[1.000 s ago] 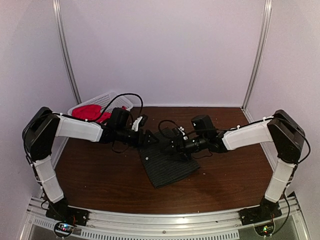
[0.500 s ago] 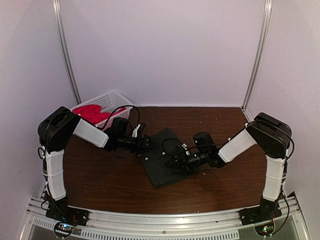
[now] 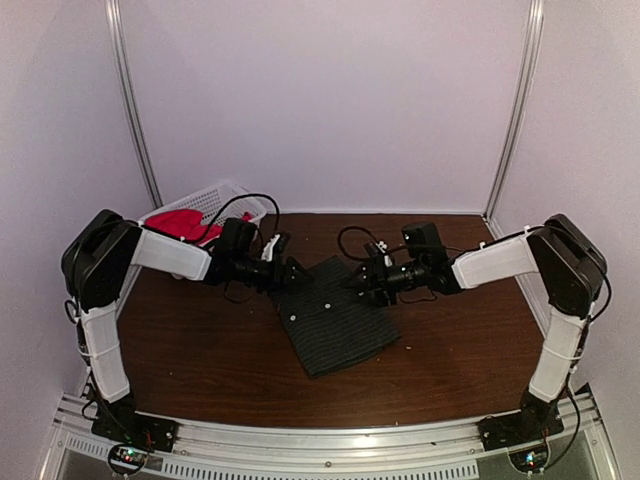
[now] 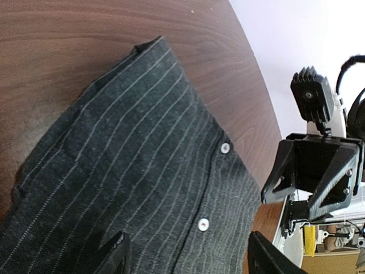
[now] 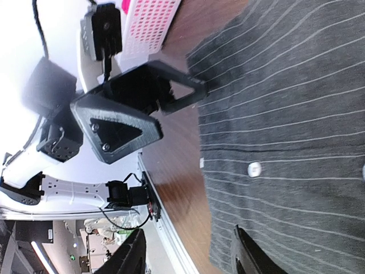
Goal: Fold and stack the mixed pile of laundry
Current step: Smooth out the square-folded T-shirt at the center of the board, then rotate the square-folded T-shirt at the center of the board.
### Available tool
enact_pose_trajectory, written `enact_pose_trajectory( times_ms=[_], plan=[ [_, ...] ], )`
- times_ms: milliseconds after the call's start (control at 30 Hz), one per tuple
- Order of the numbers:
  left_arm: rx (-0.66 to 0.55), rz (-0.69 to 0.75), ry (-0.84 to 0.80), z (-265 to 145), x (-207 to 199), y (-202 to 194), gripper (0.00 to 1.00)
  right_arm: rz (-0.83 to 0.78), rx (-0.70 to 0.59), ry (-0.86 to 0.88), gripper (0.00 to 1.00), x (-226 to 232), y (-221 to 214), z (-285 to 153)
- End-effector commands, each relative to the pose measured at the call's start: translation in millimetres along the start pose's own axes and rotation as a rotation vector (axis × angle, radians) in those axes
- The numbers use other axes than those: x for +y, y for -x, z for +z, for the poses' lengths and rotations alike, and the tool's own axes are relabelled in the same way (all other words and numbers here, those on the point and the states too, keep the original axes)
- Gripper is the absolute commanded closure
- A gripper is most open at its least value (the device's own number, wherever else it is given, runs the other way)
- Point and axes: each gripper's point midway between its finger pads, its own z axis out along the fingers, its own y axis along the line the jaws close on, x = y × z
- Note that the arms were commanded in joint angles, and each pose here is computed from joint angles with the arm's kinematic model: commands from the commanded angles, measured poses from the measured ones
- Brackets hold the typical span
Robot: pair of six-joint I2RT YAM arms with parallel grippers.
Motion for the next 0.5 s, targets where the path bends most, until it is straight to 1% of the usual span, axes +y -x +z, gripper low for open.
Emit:
enact_pose_trajectory(
  times_ms=[0,133,233,300,367,400,467],
  plan=[
    [0.013,-0.045,0.114,7,42,-7,0.30,0.069,0.037,-0.155,0.49,-64,-3,3],
    [0.086,-0.042,0.238,1,66,-30,0.34,0.095,0.109,-0.306,0.51,-112,-9,13],
    [0.128,-0.052,0.264,-11,67,-62,0.36,0.057,0.129,-0.422,0.52,-134,4,15],
    [0.184,-0.066,0.291,-23,62,-93,0.37,0.002,0.114,-0.459,0.52,-132,27,19],
    [0.207,-0.046,0.323,-37,55,-114,0.37,-0.044,0.102,-0.473,0.52,-125,45,23],
    [0.207,-0.033,0.356,-45,53,-119,0.37,-0.069,0.096,-0.468,0.52,-116,54,24],
    [0.163,0.022,0.399,-63,44,-111,0.35,-0.115,0.076,-0.412,0.51,-87,71,27]
  ],
)
